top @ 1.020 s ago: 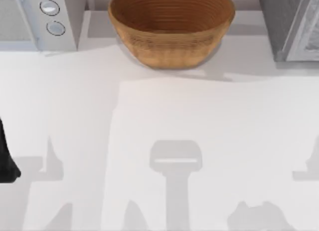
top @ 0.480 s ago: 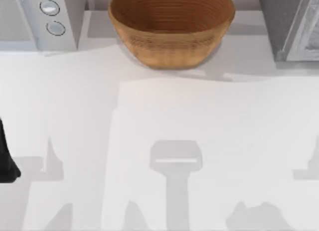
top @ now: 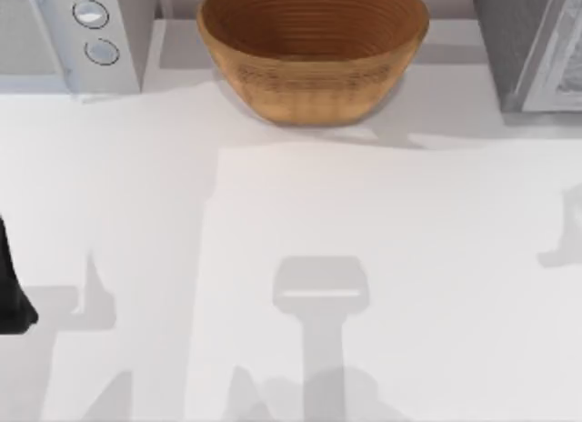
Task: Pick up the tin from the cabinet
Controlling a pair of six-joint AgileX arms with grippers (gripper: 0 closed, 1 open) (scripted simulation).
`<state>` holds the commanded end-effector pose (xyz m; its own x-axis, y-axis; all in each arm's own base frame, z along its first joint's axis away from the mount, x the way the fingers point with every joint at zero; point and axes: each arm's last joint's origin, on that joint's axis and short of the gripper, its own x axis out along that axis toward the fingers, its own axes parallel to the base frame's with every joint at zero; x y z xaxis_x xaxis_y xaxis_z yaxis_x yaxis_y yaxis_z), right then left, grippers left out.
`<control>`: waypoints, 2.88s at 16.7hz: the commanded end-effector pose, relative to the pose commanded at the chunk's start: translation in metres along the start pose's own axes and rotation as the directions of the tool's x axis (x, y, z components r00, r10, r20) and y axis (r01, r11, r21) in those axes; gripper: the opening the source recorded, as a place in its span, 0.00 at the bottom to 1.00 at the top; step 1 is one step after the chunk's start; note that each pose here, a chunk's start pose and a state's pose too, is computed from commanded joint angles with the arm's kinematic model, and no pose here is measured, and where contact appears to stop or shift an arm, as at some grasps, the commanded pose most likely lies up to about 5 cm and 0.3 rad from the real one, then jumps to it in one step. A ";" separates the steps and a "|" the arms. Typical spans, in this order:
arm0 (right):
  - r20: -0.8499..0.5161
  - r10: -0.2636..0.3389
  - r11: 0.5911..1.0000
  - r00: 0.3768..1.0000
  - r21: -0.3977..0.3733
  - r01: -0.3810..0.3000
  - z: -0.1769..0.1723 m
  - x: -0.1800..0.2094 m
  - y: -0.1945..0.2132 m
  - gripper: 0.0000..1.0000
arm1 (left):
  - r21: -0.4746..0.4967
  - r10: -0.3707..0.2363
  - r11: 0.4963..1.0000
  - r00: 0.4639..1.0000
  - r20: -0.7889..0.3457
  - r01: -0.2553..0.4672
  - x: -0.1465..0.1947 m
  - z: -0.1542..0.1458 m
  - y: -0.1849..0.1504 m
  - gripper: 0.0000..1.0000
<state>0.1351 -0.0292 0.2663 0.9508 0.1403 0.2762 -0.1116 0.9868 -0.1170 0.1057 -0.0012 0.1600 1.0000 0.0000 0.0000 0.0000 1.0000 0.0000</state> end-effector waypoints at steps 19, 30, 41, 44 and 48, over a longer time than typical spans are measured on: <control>-0.145 0.644 0.746 0.751 0.339 -0.574 -0.232 0.069 -0.106 0.00 | 0.000 0.000 1.000 1.000 0.000 0.000 0.000 0.000 0.000 1.00; -0.151 0.607 0.785 0.780 0.266 -0.560 -0.258 0.058 -0.118 0.00 | 0.000 0.000 1.000 1.000 0.000 0.000 0.000 0.000 0.000 1.00; -0.152 0.604 0.788 0.782 0.259 -0.558 -0.267 0.074 -0.105 0.23 | 0.000 0.000 1.000 1.000 0.000 0.000 0.000 0.000 0.000 1.00; -0.152 0.604 0.788 0.782 0.259 -0.558 -0.267 0.074 -0.105 0.45 | 0.000 0.000 1.000 1.000 0.000 0.000 0.000 0.000 0.000 1.00; -0.152 0.604 0.788 0.782 0.259 -0.558 -0.267 0.074 -0.105 0.75 | 0.000 0.000 1.000 1.000 0.000 0.000 0.000 0.000 0.000 1.00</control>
<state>0.2944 -0.1443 0.0441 0.7202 0.6937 0.0007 -0.6937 0.7202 0.0007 0.1057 -0.0012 0.1600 1.0000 0.0000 0.0000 0.0000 1.0000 0.0000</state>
